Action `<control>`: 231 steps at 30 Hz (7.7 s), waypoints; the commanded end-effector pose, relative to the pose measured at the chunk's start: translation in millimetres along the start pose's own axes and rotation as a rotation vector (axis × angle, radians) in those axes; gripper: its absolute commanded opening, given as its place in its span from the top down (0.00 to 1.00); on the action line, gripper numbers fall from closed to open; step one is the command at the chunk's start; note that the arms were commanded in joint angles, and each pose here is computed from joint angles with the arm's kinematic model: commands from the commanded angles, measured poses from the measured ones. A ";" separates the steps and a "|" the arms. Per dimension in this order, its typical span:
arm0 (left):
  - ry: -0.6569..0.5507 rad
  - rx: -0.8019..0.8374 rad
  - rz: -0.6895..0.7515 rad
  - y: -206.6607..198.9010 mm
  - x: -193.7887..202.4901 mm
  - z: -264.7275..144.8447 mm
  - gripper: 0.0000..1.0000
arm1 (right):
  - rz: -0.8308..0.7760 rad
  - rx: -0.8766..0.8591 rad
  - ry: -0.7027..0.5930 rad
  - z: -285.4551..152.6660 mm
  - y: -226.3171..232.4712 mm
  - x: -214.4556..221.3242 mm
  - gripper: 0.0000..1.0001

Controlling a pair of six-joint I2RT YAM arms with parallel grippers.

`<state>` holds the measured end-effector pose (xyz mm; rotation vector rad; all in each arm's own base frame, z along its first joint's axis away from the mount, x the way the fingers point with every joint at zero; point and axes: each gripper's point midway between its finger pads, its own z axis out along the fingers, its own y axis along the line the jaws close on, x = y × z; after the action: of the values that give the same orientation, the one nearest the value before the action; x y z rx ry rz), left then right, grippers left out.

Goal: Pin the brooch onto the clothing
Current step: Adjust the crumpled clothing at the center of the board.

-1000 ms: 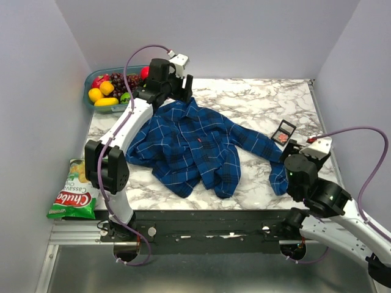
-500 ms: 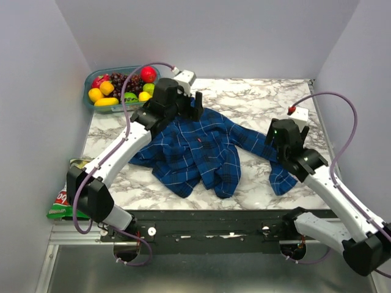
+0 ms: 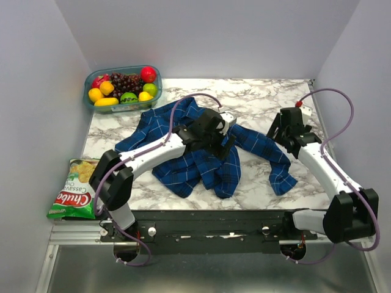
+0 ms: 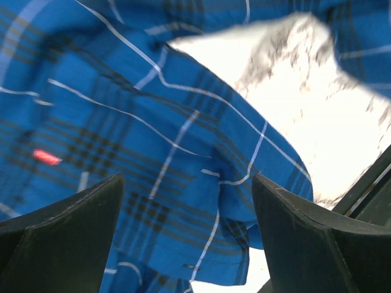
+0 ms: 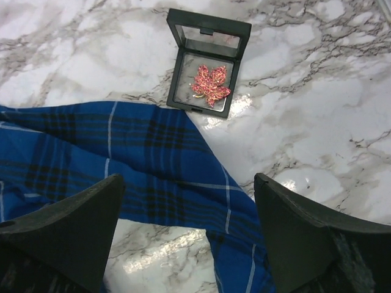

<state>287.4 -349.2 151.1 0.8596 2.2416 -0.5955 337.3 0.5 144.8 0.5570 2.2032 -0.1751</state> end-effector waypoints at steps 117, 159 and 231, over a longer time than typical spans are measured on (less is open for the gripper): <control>0.381 0.146 -0.045 -40.3 168.4 -6.3 0.43 | 0.043 0.039 0.289 95.9 16.7 -9.1 0.18; 0.190 0.085 -0.311 -20.8 160.1 -10.6 0.34 | -0.398 -0.369 0.305 71.9 201.2 25.6 0.27; -0.119 -0.192 -0.717 86.2 121.0 -119.9 0.01 | -0.257 -0.667 0.218 -30.8 191.0 -35.8 0.22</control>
<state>245.7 -209.5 163.5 0.0958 2.3191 -0.7839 460.1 148.6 173.8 -0.1020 2.4392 0.3123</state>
